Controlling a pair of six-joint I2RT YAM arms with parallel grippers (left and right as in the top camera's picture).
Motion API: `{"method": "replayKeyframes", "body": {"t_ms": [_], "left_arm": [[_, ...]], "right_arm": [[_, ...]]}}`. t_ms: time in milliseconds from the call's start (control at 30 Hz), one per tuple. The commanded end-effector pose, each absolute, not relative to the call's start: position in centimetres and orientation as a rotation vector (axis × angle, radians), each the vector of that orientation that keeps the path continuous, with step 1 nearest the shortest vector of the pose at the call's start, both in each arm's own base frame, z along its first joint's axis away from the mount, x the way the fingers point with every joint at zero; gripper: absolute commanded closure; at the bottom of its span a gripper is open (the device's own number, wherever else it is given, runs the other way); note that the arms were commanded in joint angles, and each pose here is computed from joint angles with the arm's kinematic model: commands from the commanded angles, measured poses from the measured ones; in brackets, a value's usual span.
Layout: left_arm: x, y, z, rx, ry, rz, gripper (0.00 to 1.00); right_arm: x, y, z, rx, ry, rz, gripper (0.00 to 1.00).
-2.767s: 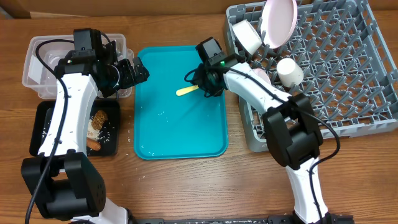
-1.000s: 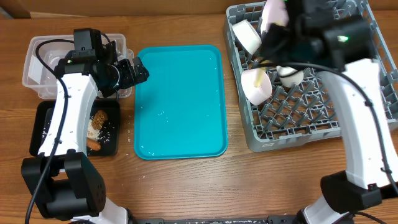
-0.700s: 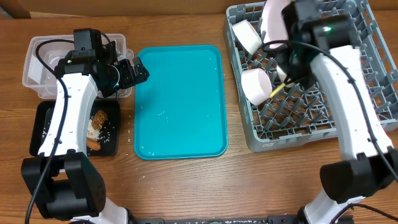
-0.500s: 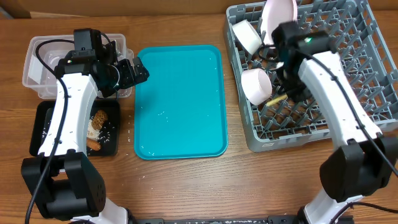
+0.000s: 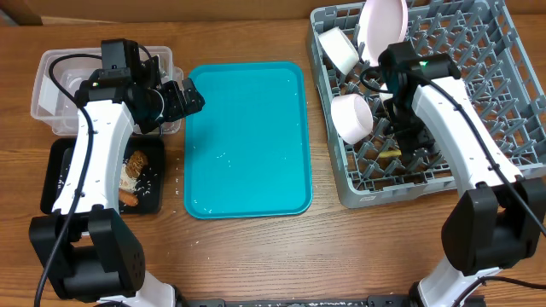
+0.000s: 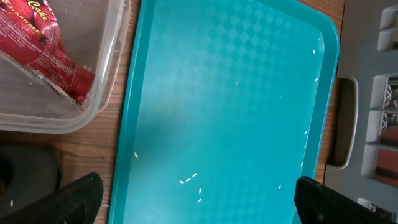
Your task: Sort waste into correct bins and load items into the dishwasher
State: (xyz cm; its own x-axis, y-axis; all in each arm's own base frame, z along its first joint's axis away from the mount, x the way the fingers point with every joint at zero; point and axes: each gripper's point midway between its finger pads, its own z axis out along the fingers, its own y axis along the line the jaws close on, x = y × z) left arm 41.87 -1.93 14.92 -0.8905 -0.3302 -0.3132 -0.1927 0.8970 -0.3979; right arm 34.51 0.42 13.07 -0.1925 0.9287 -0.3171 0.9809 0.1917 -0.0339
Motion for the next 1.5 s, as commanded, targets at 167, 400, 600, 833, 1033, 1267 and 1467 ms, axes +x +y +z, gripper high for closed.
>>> {"method": "replayKeyframes", "body": {"t_ms": [167, 400, 600, 833, 1033, 1267, 1467], "left_arm": [[41.7, -1.8, 15.5, -0.391, 2.669, -0.5, 0.0], [41.7, -1.8, 15.5, -0.391, 2.669, -0.5, 0.0], [41.7, -1.8, 15.5, -0.391, 2.669, -0.5, 0.0], [41.7, -1.8, 15.5, -0.391, 2.669, -0.5, 0.0], [41.7, -1.8, 15.5, -0.392, 2.67, -0.5, 0.0], [41.7, -1.8, 15.5, -0.391, 2.669, -0.5, 0.0], [41.7, -1.8, 15.5, -0.391, 2.669, -0.5, 0.0]], "right_arm": [[35.2, 0.1, 25.4, 1.381, 2.303, -0.077, 0.04], [28.9, 3.4, 35.5, 0.641, 2.5, 0.202, 0.0], [23.5, 2.2, 39.9, 0.597, 2.352, 0.244, 0.0], [17.2, -1.5, 43.7, 0.48, 2.142, 0.079, 0.0], [14.5, -3.6, 42.3, 0.548, 2.086, -0.003, 0.0], [18.1, -5.1, 39.3, 0.619, 1.811, -0.005, 0.0], [21.0, -3.7, 33.7, 0.545, 1.658, 0.141, 0.0]]}}
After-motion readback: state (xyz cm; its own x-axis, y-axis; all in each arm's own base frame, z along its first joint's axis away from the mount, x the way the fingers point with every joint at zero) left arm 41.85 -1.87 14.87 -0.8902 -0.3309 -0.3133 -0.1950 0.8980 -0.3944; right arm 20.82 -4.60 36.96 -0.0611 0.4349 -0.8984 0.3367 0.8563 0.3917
